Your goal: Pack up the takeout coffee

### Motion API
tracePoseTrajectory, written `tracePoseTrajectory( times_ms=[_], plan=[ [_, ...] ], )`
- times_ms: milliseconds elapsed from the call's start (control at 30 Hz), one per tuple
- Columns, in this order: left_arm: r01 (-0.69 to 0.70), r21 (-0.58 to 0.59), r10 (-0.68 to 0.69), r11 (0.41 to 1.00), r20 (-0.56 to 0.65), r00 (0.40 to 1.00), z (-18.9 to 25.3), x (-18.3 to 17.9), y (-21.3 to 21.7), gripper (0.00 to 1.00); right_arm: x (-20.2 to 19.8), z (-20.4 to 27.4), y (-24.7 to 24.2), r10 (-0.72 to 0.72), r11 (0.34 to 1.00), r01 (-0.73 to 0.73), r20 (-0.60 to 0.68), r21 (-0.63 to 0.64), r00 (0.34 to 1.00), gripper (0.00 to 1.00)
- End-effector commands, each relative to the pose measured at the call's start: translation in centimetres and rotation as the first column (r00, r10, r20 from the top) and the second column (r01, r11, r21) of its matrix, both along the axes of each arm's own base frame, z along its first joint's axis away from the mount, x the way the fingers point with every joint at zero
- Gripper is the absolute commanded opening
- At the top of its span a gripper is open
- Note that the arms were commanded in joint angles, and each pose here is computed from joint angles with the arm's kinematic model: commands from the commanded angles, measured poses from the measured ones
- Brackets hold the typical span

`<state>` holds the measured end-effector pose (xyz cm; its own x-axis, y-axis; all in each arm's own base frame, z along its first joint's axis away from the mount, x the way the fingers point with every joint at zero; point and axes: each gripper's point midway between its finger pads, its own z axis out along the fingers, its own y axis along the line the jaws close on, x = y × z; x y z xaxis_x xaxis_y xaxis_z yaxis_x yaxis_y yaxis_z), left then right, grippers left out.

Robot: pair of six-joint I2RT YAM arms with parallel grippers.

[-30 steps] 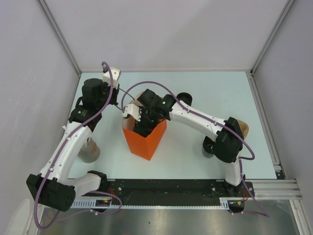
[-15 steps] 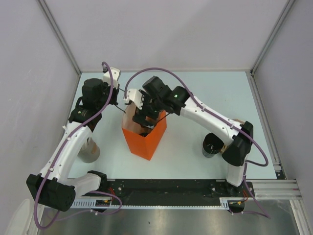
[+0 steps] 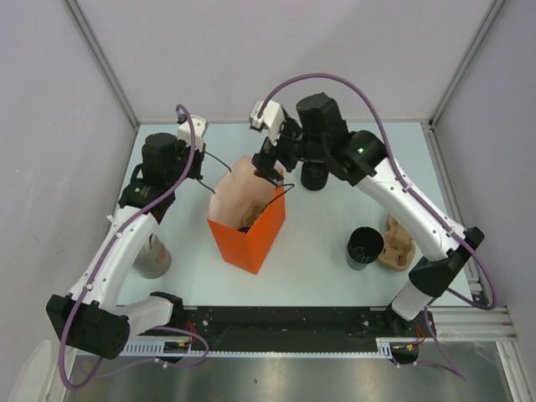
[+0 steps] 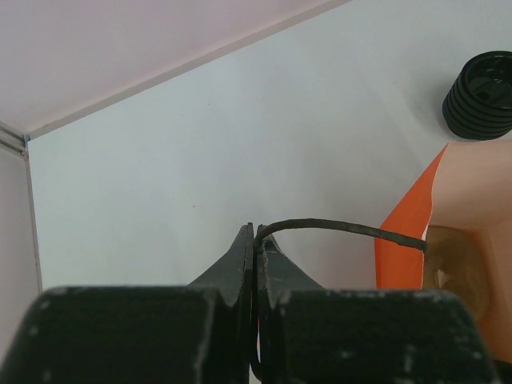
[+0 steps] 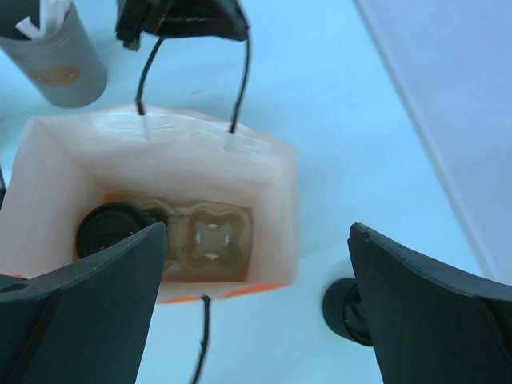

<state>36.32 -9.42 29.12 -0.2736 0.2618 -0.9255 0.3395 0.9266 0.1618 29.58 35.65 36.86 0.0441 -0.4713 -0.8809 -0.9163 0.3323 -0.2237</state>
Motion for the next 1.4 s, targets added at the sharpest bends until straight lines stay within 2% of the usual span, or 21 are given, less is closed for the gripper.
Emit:
tracePoseTrajectory(
  times_ms=[0,200,400,533,833,967,1067,1133,1367],
  plan=[
    [-0.012,-0.011,0.012,1.000,0.041,0.999,2.2,0.5,0.2,0.00,-0.6,7.5,-2.8,-0.038,0.990,0.021,0.122,0.142,0.992,1.00],
    [-0.002,-0.003,0.003,1.000,0.033,0.999,2.2,0.7,0.0,0.00,-2.5,7.6,-6.9,-0.006,0.999,-0.004,0.229,0.040,0.973,0.97],
    [0.007,0.007,-0.007,1.000,0.029,1.000,2.4,0.8,-0.3,0.00,-4.3,3.7,-9.1,0.079,0.995,-0.061,0.237,-0.081,0.968,0.90],
    [0.007,0.017,-0.007,1.000,0.018,1.000,2.3,1.0,-0.4,0.00,-6.4,2.1,-9.2,0.173,0.983,-0.156,0.210,-0.097,0.962,0.88],
    [0.017,0.041,-0.017,0.999,0.007,1.000,2.2,1.2,-0.9,0.00,-6.9,0.4,-6.8,0.236,0.970,-0.223,0.177,-0.092,0.955,0.86],
    [0.035,0.054,-0.035,0.998,-0.002,0.999,2.0,1.3,-1.4,0.00,-7.9,0.2,-5.5,0.276,0.960,-0.265,0.163,-0.087,0.947,0.79],
    [0.054,0.068,-0.053,0.996,-0.006,0.999,2.0,1.6,-2.0,0.00,-8.1,-0.2,-5.0,0.283,0.958,-0.272,0.155,-0.093,0.946,0.71],
    [0.039,0.091,-0.038,0.995,-0.009,0.999,1.8,2.0,-2.0,0.00,-8.1,-0.3,-4.9,0.285,0.957,-0.273,0.150,-0.096,0.947,0.69],
    [0.042,0.121,-0.046,0.992,0.027,0.999,3.9,4.0,-2.8,0.00,-8.1,0.0,-5.3,0.275,0.961,-0.263,0.156,-0.091,0.949,0.70]
  ],
)
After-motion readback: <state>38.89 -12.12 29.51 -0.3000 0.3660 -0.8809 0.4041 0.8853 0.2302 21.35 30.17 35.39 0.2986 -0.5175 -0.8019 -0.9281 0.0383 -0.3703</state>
